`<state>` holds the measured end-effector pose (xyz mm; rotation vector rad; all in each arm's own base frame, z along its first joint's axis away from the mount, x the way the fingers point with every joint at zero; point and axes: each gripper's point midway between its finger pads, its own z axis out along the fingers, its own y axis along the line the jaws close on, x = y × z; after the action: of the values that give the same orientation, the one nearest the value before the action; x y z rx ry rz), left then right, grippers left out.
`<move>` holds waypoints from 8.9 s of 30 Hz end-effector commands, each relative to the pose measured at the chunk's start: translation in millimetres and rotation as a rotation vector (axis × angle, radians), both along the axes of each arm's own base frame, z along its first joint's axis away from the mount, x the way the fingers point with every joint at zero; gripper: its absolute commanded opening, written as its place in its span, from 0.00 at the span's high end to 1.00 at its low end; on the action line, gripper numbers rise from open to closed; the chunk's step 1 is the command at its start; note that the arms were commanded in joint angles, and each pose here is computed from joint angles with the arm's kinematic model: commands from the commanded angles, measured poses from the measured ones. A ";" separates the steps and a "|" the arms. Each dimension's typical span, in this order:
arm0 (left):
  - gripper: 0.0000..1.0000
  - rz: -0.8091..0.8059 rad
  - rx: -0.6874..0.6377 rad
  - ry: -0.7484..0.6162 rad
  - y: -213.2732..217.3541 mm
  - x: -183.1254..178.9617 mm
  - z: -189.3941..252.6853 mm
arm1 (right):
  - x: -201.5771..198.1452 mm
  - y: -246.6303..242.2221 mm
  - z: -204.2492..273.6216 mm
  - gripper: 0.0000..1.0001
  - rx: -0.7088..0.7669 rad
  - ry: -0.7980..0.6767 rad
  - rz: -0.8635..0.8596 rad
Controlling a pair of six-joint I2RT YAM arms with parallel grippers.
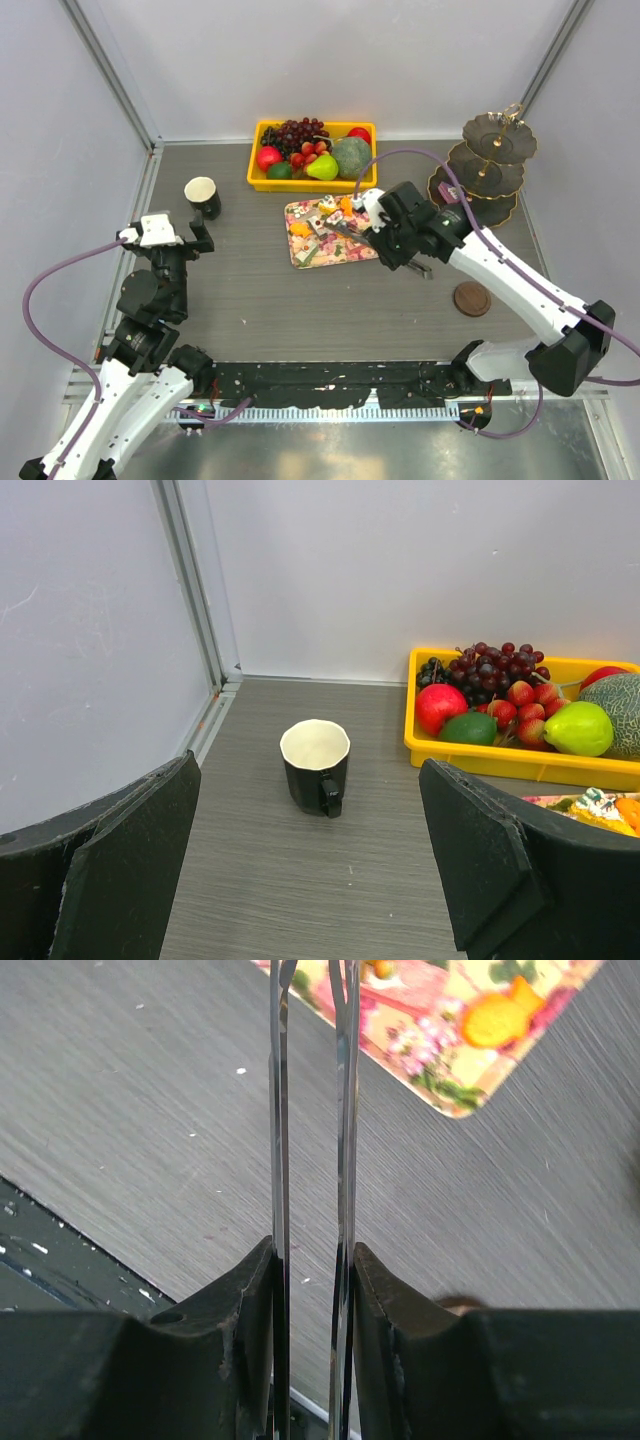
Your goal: Serve the afternoon tea
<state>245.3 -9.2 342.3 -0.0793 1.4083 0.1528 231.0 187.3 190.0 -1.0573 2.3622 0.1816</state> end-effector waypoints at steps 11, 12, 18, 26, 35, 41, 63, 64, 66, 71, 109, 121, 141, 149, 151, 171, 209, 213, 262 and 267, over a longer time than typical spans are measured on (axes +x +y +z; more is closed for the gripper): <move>0.01 0.002 -0.030 -0.066 2.7 -3.6 15.2 | 37.8 -136.6 4.6 0.84 -0.102 -0.015 -0.646; 0.01 0.002 -0.032 -0.070 3.0 -4.1 15.8 | 41.2 -144.3 3.9 0.84 -0.109 -0.026 -0.685; 0.01 0.011 -0.042 -0.089 6.1 -7.2 19.1 | 57.0 -181.9 -6.5 0.84 -0.143 -0.037 -0.845; 0.01 0.023 -0.050 -0.118 10.7 -12.8 22.6 | 70.5 -212.3 -31.1 0.85 -0.201 -0.004 -0.958; 0.01 0.027 -0.049 -0.138 12.5 -16.6 24.8 | 90.4 -238.1 -51.6 0.86 -0.266 -0.003 -1.048; 0.01 0.025 -0.046 -0.147 12.4 -17.9 25.2 | 105.0 -245.1 -60.0 0.86 -0.275 -0.019 -1.074; 0.01 0.032 -0.037 -0.146 13.3 -17.6 25.4 | 108.0 -242.3 -61.9 0.54 -0.225 -0.015 -1.079; 0.01 0.032 -0.037 -0.146 13.2 -17.5 25.1 | 106.8 -242.3 -61.1 0.53 -0.225 -0.015 -1.079; 0.01 0.031 -0.032 -0.141 12.6 -16.8 24.2 | 104.9 -241.1 -58.3 0.50 -0.217 -0.019 -1.076; 0.01 0.039 -0.026 -0.134 13.4 -15.7 22.9 | 93.4 -239.3 -54.9 0.50 -0.206 -0.003 -1.084; 0.01 0.046 0.007 -0.100 10.9 -9.1 17.3 | 110.2 31.1 -26.5 0.53 -0.023 -0.055 -0.257; 0.01 0.051 0.026 -0.081 9.1 -4.6 13.9 | 136.7 45.3 -55.5 0.49 -0.092 -0.040 -0.218; 0.01 0.054 0.035 -0.072 8.6 -2.5 11.4 | 131.9 52.8 -68.7 0.47 -0.091 0.010 -0.160; 0.01 0.055 0.038 -0.072 8.7 -2.6 11.4 | 136.8 44.9 -81.2 0.47 -0.162 0.016 -0.174; 0.01 0.052 0.041 -0.069 7.9 -2.0 10.5 | 137.2 44.9 -83.2 0.47 -0.167 0.018 -0.173; 0.01 0.059 0.024 -0.095 12.4 -8.0 16.2 | 77.9 -15.7 -0.2 0.68 -0.084 -0.032 -0.291; 0.01 0.038 -0.027 -0.178 16.6 -25.1 29.5 | 53.5 -277.7 -21.5 0.72 -0.022 0.001 -1.260; 0.01 0.037 -0.022 -0.174 15.7 -24.1 28.3 | 81.8 -284.6 -28.0 0.72 0.032 -0.026 -1.233; 0.01 0.018 0.009 -0.162 9.1 -18.1 24.4 | 98.8 -302.8 -71.6 0.52 0.178 -0.183 -1.254; 0.01 0.019 0.004 -0.166 10.0 -19.2 24.8 | 72.4 -289.6 -66.4 0.58 0.244 -0.193 -1.314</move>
<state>230.7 -1.0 353.9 -0.0717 1.2924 0.1898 315.4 -107.3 105.5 0.5392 2.3716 -0.1497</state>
